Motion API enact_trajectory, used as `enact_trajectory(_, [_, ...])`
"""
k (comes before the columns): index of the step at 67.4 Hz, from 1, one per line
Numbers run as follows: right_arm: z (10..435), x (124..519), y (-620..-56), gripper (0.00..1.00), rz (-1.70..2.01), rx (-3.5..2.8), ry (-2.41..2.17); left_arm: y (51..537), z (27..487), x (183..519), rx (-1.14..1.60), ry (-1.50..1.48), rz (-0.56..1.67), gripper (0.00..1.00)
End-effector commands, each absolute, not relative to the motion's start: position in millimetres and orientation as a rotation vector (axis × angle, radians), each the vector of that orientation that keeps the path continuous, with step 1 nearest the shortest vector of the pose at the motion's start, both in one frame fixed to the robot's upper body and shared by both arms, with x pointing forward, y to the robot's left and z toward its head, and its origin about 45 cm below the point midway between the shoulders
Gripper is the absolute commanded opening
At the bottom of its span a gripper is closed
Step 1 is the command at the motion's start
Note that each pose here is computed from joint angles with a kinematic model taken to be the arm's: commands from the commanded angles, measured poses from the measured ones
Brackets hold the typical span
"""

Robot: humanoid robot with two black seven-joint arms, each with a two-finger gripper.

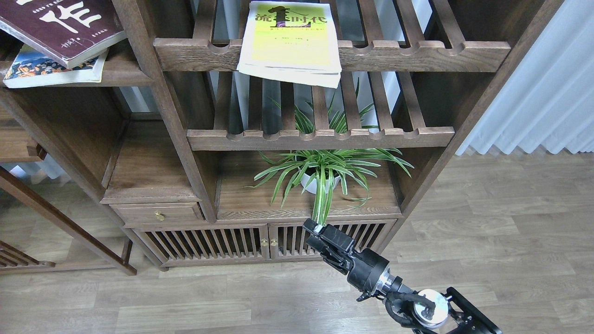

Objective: Organize books on shelf

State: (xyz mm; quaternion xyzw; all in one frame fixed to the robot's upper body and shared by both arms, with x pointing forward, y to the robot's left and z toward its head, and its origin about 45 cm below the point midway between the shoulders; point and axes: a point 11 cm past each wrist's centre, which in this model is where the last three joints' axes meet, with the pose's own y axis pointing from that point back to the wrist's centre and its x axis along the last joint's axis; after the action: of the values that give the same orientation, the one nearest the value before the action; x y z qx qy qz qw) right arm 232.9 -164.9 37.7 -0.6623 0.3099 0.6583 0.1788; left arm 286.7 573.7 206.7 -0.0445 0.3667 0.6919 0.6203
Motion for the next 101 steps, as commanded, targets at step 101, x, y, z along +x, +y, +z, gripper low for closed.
enact_trajectory(101, [248,368,-132,0.92,1.417,-2.025,0.761,371,-58,162,-0.109,1.561,1.473,0.99])
